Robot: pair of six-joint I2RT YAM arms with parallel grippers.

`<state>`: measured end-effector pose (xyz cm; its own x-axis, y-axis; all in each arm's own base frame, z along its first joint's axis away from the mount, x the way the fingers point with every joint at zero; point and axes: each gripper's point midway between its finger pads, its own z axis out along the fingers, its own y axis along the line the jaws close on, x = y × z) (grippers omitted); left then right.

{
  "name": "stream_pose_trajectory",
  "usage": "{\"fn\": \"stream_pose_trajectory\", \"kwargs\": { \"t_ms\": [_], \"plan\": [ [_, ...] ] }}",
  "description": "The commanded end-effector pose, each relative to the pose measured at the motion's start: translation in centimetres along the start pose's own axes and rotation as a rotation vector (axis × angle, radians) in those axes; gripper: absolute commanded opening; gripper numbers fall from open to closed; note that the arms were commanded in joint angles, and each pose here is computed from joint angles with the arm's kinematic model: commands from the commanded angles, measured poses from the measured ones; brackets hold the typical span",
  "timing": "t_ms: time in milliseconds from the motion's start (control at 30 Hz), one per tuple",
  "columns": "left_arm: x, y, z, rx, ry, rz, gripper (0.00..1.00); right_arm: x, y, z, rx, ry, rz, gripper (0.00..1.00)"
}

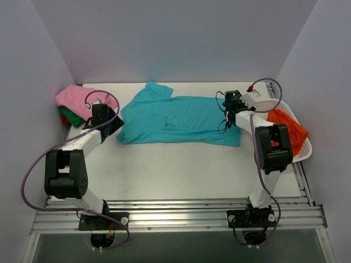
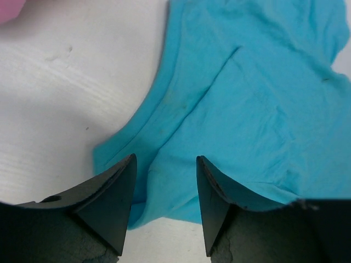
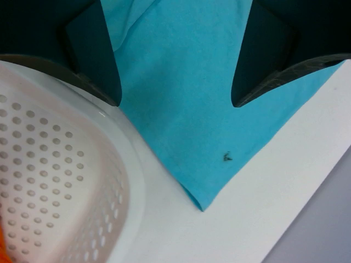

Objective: Fold and stack the t-shirts
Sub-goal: Fold the tshirt

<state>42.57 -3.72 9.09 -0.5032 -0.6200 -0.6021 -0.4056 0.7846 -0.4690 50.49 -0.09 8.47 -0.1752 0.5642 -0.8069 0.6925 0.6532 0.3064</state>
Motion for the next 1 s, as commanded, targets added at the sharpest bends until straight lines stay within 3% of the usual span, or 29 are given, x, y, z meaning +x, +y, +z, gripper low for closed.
{"fn": "stream_pose_trajectory", "kwargs": {
  "t_ms": [0, 67, 100, 167, 200, 233, 367, 400, 433, 467, 500, 567, 600, 667, 733, 967],
  "plan": [
    [-6.2, -6.6, -0.4, 0.198, -0.128, 0.019, 0.57, -4.4, 3.7, -3.0, -0.130, -0.021, 0.006, 0.78],
    [-7.8, -9.5, 0.4, 0.318, -0.161, 0.069, 0.62, -4.5, 4.8, -3.6, -0.179, 0.006, -0.004, 0.84],
    [-10.3, -11.8, 0.2, 0.380, -0.210, 0.086, 0.73, -4.5, 5.2, -3.8, -0.198, 0.018, -0.008, 0.88],
    [-10.3, -13.5, 3.4, 0.457, -0.167, 0.140, 0.80, -4.0, 5.9, -4.3, -0.245, 0.051, -0.023, 0.90],
    [-13.2, -16.3, 3.2, 0.526, -0.211, 0.160, 0.82, -3.7, 6.1, -4.6, -0.262, 0.066, -0.029, 0.91],
    [-11.6, -15.8, 7.0, 0.530, -0.142, 0.159, 0.83, -3.5, 6.6, -4.8, -0.290, 0.070, -0.039, 0.92],
    [-11.9, -19.5, 12.1, 0.701, -0.060, 0.123, 0.86, -2.7, 7.3, -6.5, -0.363, 0.086, -0.071, 0.93],
    [-9.5, -18.6, 15.4, 0.704, 0.009, 0.101, 0.86, -2.0, 7.0, -6.7, -0.367, 0.097, -0.084, 0.93],
    [-11.4, -20.6, 15.2, 0.759, -0.032, 0.111, 0.87, -1.8, 7.1, -7.0, -0.380, 0.098, -0.086, 0.93],
    [-11.2, -21.1, 16.1, 0.769, -0.018, 0.097, 0.88, -2.1, 7.1, -7.4, -0.392, 0.093, -0.089, 0.93],
    [-8.1, -19.0, 20.0, 0.705, 0.060, 0.067, 0.89, -2.0, 7.1, -7.6, -0.398, 0.095, -0.092, 0.93],
    [-10.1, -21.7, 19.9, 0.749, 0.004, 0.080, 0.90, -1.7, 6.9, -8.7, -0.424, 0.093, -0.101, 0.93],
    [-7.5, -20.3, 22.6, 0.723, 0.051, 0.060, 0.90, -1.8, 7.0, -9.1, -0.440, 0.081, -0.097, 0.93],
    [-9.0, -22.8, 21.6, 0.776, -0.019, 0.068, 0.95, -1.2, 6.7, -10.3, -0.464, 0.081, -0.103, 0.93],
    [-9.4, -22.8, 22.4, 0.729, -0.071, 0.065, 0.97, -1.3, 6.7, -11.1, -0.481, 0.071, -0.103, 0.93],
    [-7.3, -23.7, 22.7, 0.657, -0.088, 0.159, 0.94, -2.5, 6.8, -13.2, -0.533, 0.048, -0.080, 0.93]
  ]
}}
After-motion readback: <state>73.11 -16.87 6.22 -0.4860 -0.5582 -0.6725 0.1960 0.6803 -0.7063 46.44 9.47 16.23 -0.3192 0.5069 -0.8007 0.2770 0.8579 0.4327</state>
